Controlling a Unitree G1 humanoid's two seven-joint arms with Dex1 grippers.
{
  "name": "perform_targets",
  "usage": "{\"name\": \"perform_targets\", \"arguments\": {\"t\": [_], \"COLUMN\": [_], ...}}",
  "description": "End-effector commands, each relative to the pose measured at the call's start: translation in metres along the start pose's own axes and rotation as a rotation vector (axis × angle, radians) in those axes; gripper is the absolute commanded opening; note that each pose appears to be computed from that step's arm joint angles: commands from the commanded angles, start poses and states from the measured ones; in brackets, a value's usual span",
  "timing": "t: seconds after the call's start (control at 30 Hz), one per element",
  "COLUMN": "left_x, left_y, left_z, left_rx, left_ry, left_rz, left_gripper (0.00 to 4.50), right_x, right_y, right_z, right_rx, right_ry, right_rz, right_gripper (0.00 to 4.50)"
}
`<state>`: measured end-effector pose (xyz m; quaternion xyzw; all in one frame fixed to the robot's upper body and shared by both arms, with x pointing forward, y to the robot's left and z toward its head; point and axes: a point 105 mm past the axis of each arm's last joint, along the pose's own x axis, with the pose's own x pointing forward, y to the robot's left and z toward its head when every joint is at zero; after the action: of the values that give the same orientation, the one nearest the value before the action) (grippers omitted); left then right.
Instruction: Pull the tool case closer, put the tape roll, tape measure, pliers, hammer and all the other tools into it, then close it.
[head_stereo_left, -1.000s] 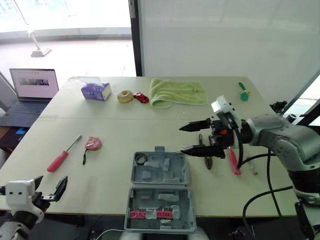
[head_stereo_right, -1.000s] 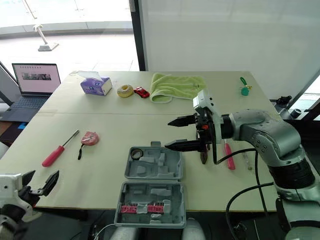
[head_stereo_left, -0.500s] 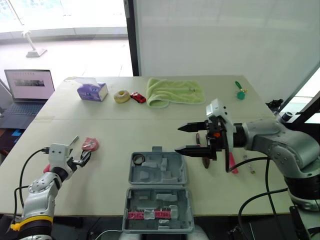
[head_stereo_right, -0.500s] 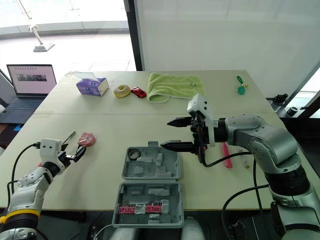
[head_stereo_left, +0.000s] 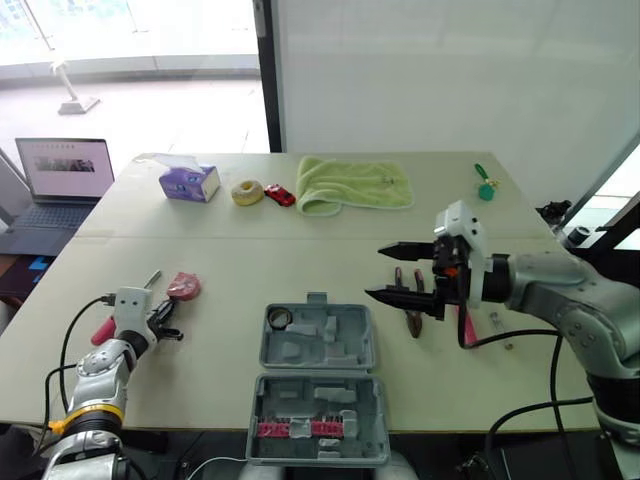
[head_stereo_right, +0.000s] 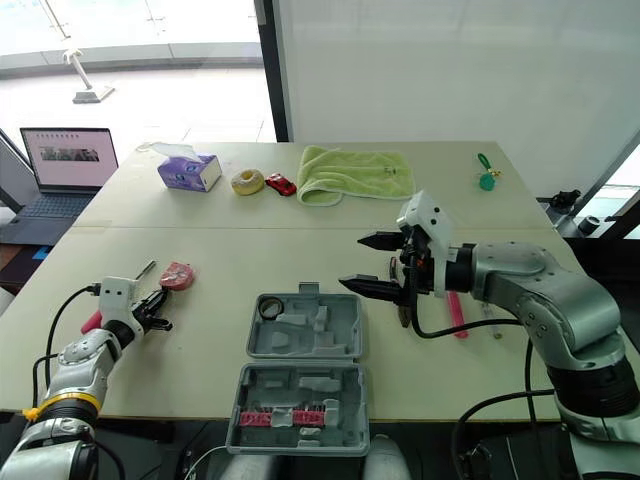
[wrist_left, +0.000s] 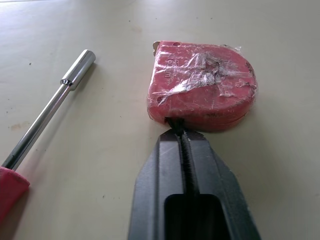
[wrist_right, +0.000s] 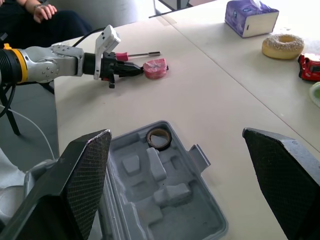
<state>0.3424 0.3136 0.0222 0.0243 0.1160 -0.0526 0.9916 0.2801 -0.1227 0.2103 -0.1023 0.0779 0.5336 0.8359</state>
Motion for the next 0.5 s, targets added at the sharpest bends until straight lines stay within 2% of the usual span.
{"name": "perform_targets", "arguments": {"t": [0.03, 0.3, 0.5], "left_x": [0.002, -0.011, -0.033], "left_y": [-0.006, -0.021, -0.062], "left_z": [-0.002, 0.008, 0.005], "left_rx": [0.0, 0.038, 0.044], "left_ry": [0.007, -0.02, 0.011], "left_rz": [-0.031, -0.146, -0.311], "left_gripper": [0.08, 0.08, 0.08], "right_x": [-0.009, -0.014, -0.009], "right_y": [-0.001, 0.002, 0.004], "right_z": [0.011, 0.003, -0.005], "right_rx": [-0.06, -0.048, -0.03], "right_ry": [-0.019, 0.007, 0.033], "right_rz": [-0.037, -0.074, -0.065], "right_gripper": [4.5, 4.5, 4.5]}}
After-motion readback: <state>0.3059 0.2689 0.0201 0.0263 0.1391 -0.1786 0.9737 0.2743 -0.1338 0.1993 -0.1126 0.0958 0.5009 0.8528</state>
